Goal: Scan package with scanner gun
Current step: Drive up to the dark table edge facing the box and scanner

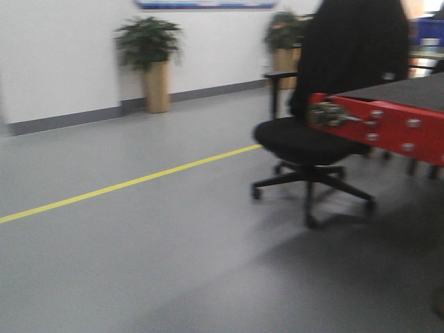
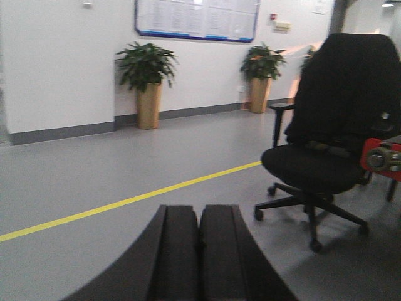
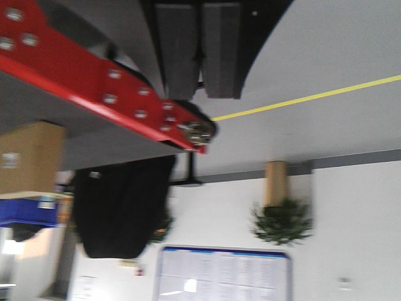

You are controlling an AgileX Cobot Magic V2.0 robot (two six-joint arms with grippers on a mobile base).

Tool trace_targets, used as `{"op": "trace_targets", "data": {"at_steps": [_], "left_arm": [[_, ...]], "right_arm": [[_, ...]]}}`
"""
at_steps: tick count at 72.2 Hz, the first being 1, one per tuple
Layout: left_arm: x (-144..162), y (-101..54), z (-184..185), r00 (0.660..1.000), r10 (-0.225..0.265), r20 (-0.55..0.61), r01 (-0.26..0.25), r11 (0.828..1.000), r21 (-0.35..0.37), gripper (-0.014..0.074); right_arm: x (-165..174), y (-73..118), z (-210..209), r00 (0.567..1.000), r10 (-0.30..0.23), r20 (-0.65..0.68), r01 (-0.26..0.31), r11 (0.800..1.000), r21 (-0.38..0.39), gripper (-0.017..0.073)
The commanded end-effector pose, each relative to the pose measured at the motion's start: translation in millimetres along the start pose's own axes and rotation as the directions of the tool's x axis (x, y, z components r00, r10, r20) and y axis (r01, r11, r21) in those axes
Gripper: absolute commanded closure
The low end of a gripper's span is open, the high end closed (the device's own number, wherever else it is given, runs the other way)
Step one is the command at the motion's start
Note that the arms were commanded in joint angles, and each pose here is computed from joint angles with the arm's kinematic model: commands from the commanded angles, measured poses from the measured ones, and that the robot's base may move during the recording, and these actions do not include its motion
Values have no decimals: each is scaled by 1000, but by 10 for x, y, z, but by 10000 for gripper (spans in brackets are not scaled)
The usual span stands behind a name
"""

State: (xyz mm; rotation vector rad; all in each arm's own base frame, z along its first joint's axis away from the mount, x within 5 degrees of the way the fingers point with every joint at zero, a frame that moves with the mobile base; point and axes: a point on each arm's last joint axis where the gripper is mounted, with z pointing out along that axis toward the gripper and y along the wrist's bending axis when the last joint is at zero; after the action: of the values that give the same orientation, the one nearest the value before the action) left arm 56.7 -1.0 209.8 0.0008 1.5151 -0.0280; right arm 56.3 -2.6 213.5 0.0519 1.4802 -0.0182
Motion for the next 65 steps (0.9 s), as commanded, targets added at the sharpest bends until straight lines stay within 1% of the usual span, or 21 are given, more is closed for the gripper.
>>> {"op": "trace_targets", "data": {"at_steps": [1,65], "left_arm": [[-22,-3,-4,1000,-1,19,1,1000,5,705],[-22,-3,-4,1000,-1,19,1,1000,5,705]], "right_arm": [[-19,-1,-3,1000,-3,21,3,1000,1,728],[-19,-1,-3,1000,-3,21,3,1000,1,728]]}}
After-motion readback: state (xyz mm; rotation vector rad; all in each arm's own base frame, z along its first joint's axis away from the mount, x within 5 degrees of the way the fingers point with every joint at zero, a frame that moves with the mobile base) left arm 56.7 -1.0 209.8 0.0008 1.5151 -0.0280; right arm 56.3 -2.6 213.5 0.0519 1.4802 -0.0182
